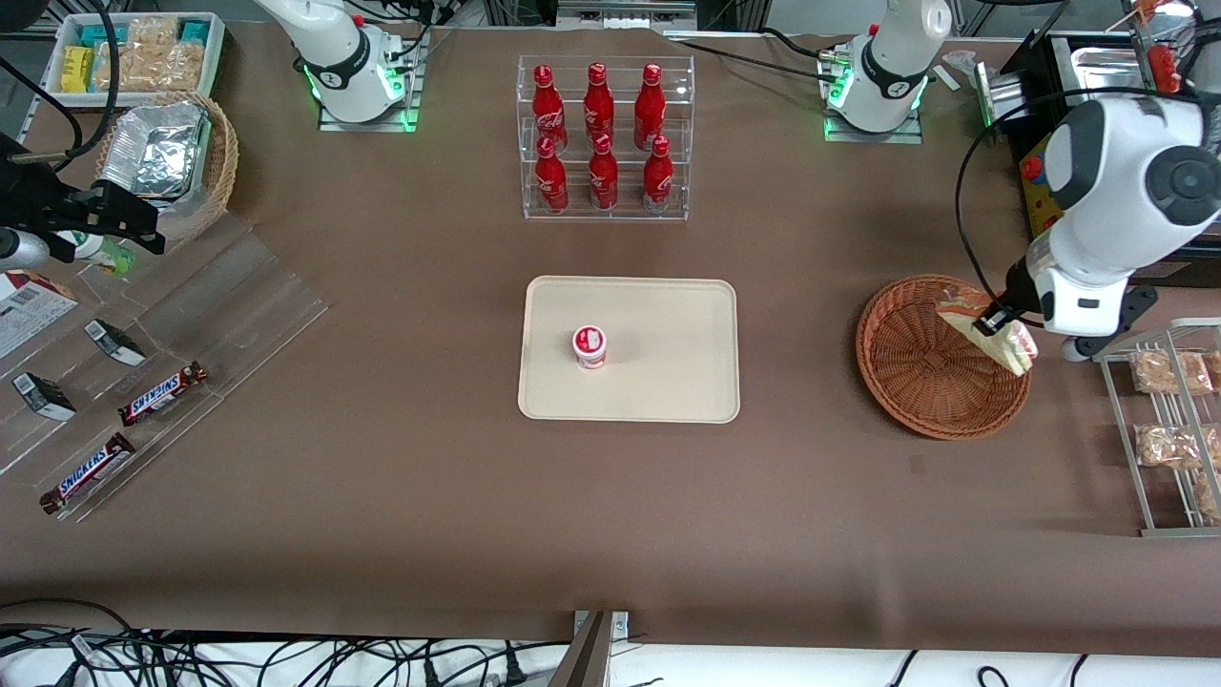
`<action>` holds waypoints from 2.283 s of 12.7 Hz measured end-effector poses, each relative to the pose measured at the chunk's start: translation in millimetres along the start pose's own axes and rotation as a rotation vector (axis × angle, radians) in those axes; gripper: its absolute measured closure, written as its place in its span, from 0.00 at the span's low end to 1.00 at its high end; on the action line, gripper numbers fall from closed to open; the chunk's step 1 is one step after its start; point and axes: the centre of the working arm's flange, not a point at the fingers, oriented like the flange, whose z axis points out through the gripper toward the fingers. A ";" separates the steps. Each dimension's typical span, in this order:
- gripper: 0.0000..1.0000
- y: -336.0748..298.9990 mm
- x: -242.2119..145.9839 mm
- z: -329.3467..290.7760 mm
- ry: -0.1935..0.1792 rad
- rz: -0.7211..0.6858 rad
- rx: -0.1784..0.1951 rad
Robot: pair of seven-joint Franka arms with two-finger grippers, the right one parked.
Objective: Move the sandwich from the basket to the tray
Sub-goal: 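Close the left gripper on the sandwich and lift it from the basket, then carry the held sandwich over to the cream tray beside the cup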
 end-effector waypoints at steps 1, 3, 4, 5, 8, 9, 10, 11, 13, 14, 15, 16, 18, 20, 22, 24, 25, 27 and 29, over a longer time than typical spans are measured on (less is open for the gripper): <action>0.81 7.4 -1.5 -13.6 -0.001 0.018 0.000; 0.81 28.8 -11.9 -34.2 0.005 0.058 -0.009; 0.81 40.5 -18.8 -41.6 0.006 0.083 -0.013; 0.81 53.5 -26.7 -48.2 0.007 0.113 -0.018; 0.81 95.1 -56.4 -63.9 0.012 0.208 -0.040; 0.81 109.1 -69.9 -67.3 0.014 0.243 -0.048; 0.81 123.5 -83.9 -71.2 0.016 0.281 -0.058; 0.81 138.8 -100.0 -73.3 0.015 0.326 -0.067; 0.81 170.9 -134.0 -75.3 0.007 0.449 -0.086; 0.81 187.1 -149.6 -74.2 -0.001 0.510 -0.097; 0.81 201.6 -163.5 -70.4 -0.013 0.556 -0.103; 0.81 215.4 -176.7 -64.7 -0.024 0.589 -0.108; 0.81 238.2 -194.1 -49.4 -0.035 0.630 -0.132; 0.81 255.6 -205.2 -27.8 -0.047 0.655 -0.156; 0.81 269.8 -214.6 -0.3 -0.067 0.679 -0.165; 0.81 282.2 -223.5 27.9 -0.070 0.711 -0.161; 0.81 287.5 -228.7 41.3 -0.076 0.725 -0.160; 0.81 295.6 -238.4 67.5 -0.081 0.755 -0.144; 0.81 301.9 -248.1 91.2 -0.076 0.781 -0.121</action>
